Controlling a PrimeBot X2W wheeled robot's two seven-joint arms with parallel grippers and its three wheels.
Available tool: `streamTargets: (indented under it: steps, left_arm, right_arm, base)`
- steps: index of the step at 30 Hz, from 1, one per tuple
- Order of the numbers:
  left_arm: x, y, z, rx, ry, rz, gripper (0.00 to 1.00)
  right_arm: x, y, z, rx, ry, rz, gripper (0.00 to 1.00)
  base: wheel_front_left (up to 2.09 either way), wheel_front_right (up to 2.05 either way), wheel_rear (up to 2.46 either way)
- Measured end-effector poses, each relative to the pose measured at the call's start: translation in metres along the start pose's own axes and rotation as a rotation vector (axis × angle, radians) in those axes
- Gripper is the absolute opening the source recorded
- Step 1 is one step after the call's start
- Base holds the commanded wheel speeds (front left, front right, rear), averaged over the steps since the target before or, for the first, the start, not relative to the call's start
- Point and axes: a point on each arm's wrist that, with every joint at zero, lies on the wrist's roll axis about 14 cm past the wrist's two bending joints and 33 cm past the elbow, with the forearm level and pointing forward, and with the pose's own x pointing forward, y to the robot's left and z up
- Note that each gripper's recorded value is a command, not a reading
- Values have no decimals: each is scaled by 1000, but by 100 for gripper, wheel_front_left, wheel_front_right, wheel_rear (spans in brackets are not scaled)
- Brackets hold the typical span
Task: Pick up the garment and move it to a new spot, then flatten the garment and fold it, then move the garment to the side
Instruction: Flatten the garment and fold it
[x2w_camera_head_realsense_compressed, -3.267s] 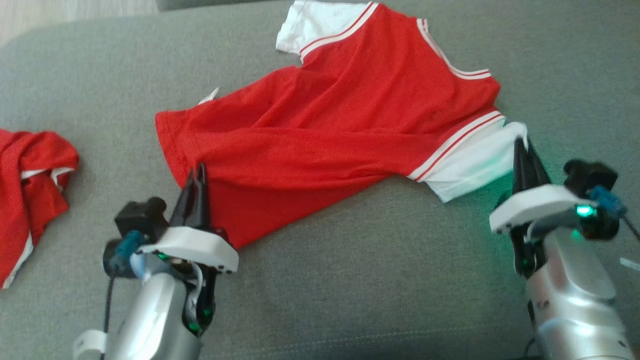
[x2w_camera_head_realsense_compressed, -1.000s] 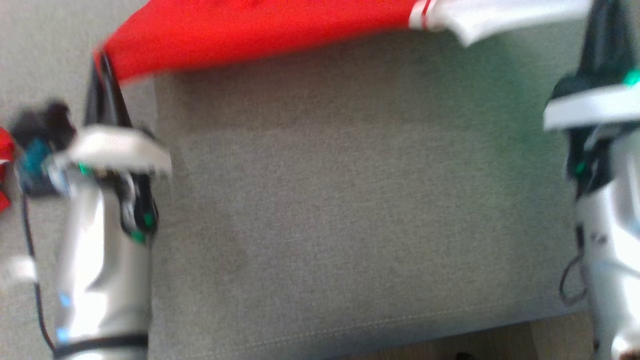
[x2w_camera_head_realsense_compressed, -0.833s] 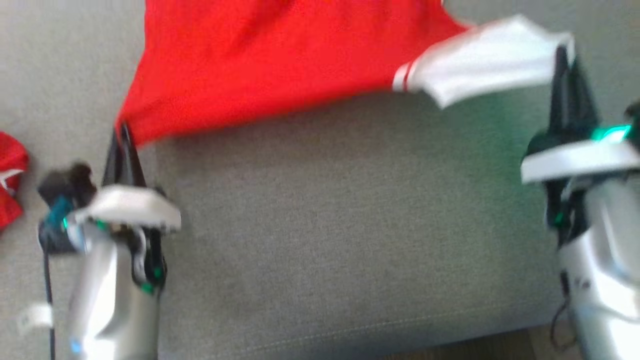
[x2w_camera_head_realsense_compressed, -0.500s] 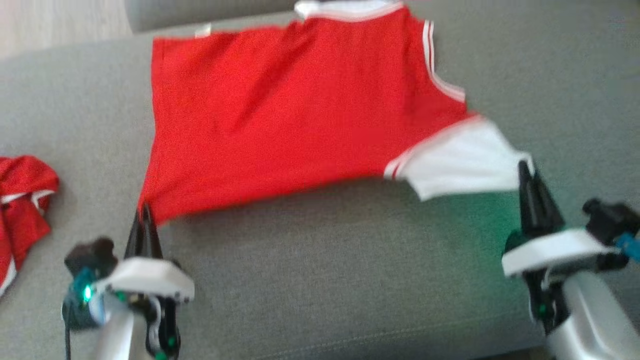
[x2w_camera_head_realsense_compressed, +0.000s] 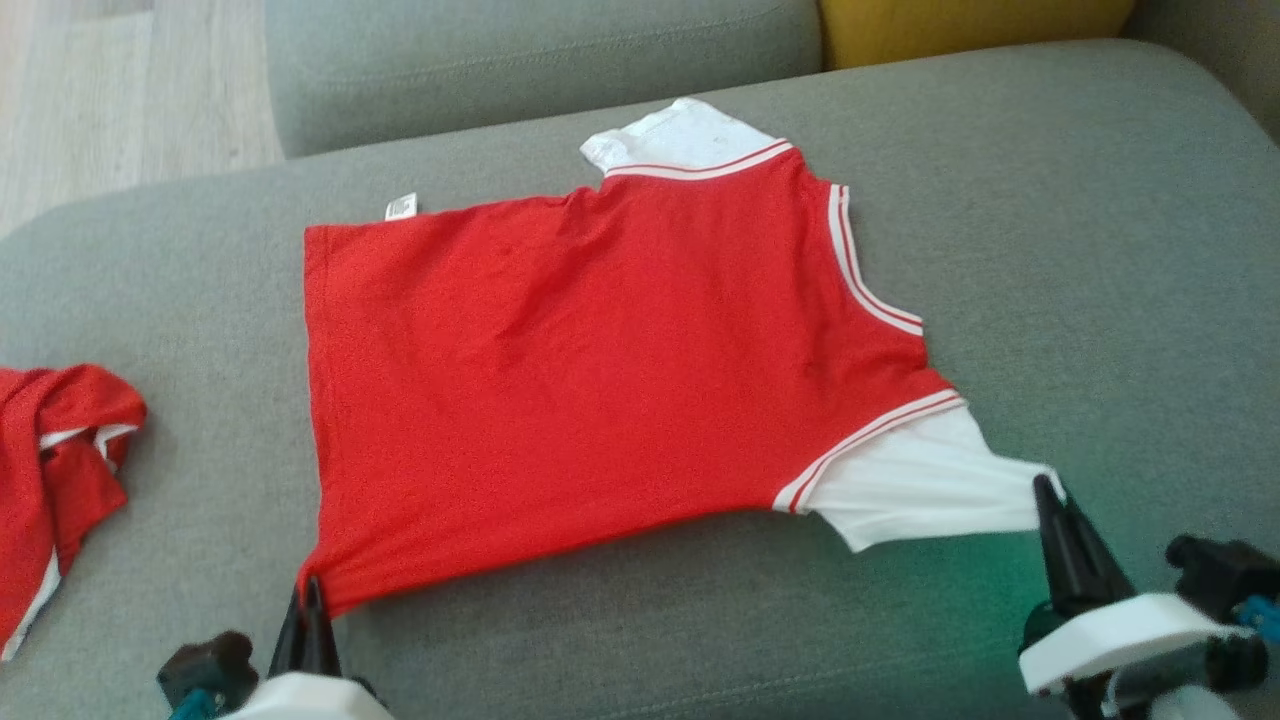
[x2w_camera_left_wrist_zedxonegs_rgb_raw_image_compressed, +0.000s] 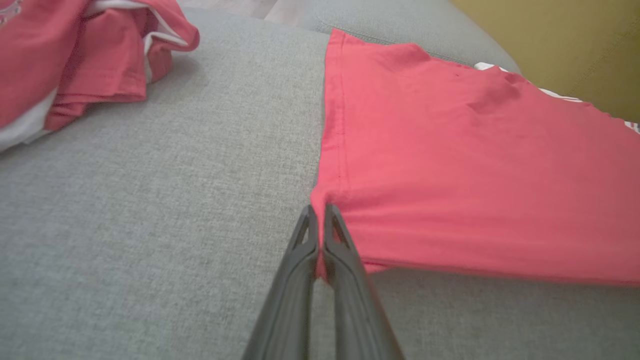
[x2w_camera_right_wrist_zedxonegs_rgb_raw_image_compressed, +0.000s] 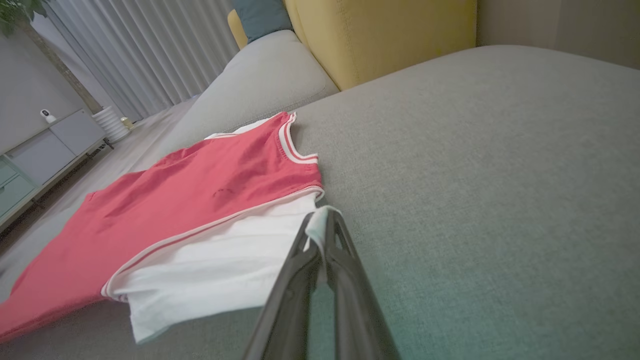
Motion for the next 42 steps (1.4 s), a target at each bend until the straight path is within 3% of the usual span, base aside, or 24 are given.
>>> streamTargets:
  steps: [7,16,24,33,34,35,36,37,42]
  left_arm:
    - [16,-8,20,-3,-55,-19,0]
    - [68,-35,57,30,-134,-80,0]
    - [111,-41,73,50,-154,-91,0]
    - [141,-40,63,91,-120,-95,0]
    - [144,-41,62,94,-116,-97,0]
    - [146,-41,62,98,-115,-98,32]
    - [147,-41,63,97,-117,-97,87]
    - [148,-41,63,96,-119,-97,100]
    - [145,-41,70,72,-141,-93,100]
  right_arm:
    - [20,10,25,-28,-55,32,0]
    - [93,44,75,-129,-159,124,0]
    - [151,53,81,-179,-153,134,0]
    - [192,51,58,-254,-66,129,0]
    - [194,50,55,-259,-60,128,14]
    - [196,50,52,-257,-50,124,56]
    - [197,49,50,-252,-42,120,100]
    - [198,49,49,-246,-40,118,100]
    - [198,56,65,-225,-99,122,100]
  base:
    - [0,0,0]
    - [0,0,0]
    - [0,0,0]
    - [0,0,0]
    - [0,0,0]
    - [0,0,0]
    - [0,0,0]
    - [0,0,0]
    - [0,0,0]
